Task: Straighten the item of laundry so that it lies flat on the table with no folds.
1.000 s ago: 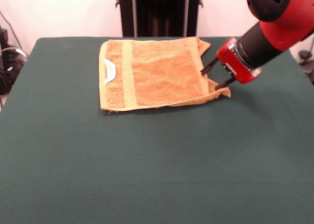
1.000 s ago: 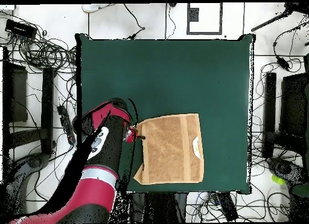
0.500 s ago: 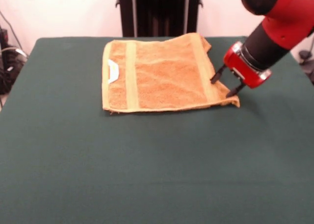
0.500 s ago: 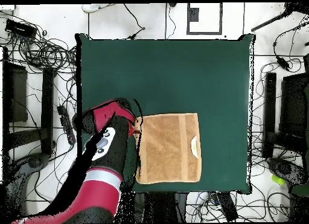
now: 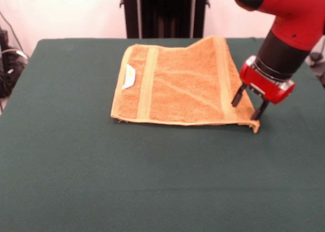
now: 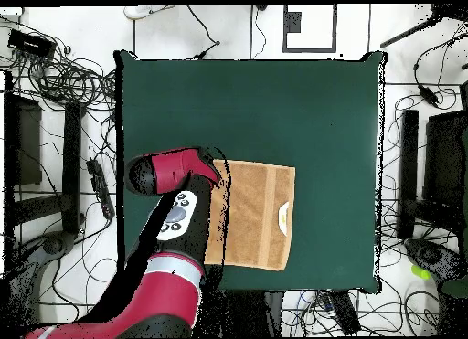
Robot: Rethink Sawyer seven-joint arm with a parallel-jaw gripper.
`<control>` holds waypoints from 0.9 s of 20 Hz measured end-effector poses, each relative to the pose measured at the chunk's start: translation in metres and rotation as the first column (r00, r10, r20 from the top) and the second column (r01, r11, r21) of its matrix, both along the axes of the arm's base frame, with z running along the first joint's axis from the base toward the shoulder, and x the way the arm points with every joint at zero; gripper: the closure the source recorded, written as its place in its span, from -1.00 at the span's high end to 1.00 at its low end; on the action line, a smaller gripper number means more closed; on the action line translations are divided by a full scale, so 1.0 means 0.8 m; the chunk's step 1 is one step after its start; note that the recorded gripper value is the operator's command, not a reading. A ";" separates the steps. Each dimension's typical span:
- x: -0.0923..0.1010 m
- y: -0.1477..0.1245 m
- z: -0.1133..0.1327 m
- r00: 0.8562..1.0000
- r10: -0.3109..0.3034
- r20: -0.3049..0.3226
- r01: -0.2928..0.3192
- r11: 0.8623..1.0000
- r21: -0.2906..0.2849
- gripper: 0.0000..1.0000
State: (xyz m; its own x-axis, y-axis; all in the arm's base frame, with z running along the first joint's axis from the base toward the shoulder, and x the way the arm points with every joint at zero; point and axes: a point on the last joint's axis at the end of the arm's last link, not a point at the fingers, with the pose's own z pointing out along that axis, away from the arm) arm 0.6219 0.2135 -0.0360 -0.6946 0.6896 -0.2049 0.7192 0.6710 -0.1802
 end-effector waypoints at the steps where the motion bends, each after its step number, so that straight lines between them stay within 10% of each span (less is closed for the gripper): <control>1: 0.002 0.001 0.001 1.000 -0.008 0.009 0.008 1.000 0.009 1.00; 18: 0.039 0.036 0.022 0.985 -0.149 0.092 0.131 0.975 0.181 1.00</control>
